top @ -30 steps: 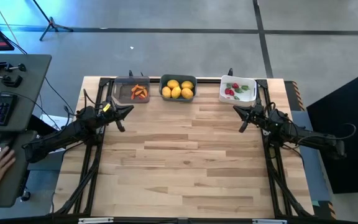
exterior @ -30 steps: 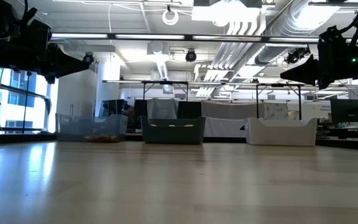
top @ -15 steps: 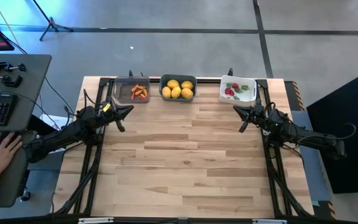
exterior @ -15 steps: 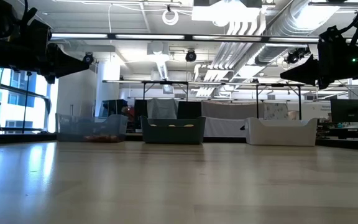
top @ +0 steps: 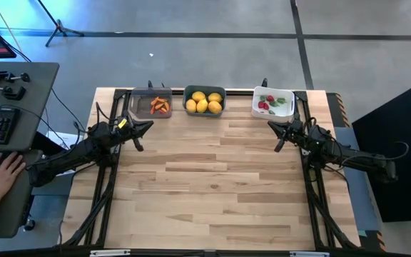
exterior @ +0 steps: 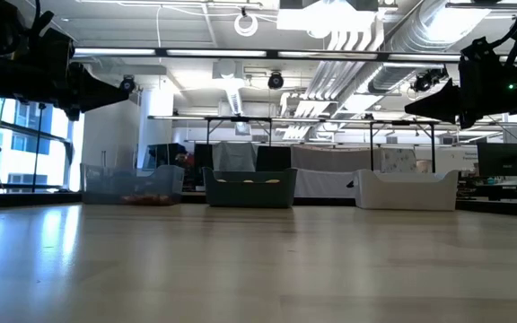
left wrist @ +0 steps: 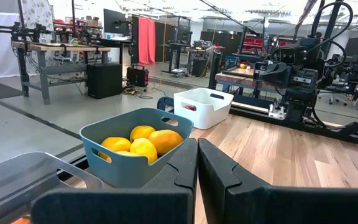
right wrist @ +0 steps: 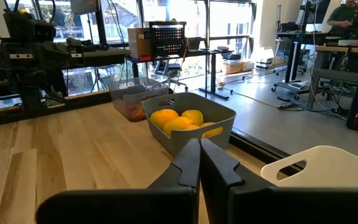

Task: Sort produce into baskets
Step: Return to Home Position

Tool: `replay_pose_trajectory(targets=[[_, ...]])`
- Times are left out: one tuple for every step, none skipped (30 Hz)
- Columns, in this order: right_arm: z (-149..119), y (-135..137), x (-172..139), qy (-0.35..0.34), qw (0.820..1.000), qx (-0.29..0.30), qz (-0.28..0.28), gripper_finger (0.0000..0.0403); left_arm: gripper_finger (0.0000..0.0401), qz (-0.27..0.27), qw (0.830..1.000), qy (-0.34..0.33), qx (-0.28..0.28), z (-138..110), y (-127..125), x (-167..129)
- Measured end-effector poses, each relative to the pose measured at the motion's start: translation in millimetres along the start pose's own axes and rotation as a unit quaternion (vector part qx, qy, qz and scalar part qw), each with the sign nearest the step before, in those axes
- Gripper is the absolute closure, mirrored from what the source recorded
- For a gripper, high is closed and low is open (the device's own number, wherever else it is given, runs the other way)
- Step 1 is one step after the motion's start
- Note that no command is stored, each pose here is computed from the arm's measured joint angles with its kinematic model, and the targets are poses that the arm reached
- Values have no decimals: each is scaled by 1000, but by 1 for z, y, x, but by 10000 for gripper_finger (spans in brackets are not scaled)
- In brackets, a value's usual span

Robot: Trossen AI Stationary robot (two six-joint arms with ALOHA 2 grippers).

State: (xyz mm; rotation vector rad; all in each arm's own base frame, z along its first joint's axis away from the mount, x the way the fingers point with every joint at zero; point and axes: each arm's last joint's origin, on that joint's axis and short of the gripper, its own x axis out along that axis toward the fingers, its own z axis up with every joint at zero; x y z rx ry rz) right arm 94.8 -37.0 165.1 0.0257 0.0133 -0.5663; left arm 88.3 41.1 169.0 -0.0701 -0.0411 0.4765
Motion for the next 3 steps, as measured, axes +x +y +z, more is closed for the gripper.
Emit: replay_pose_trajectory(targets=[[0,0,0,0,1000,0,0,402,401,0,1000,0,0,0,0,0],[0,0,0,0,1000,0,0,402,401,0,1000,0,0,0,0,0],[0,0,0,0,1000,0,0,402,401,0,1000,0,0,0,0,0]])
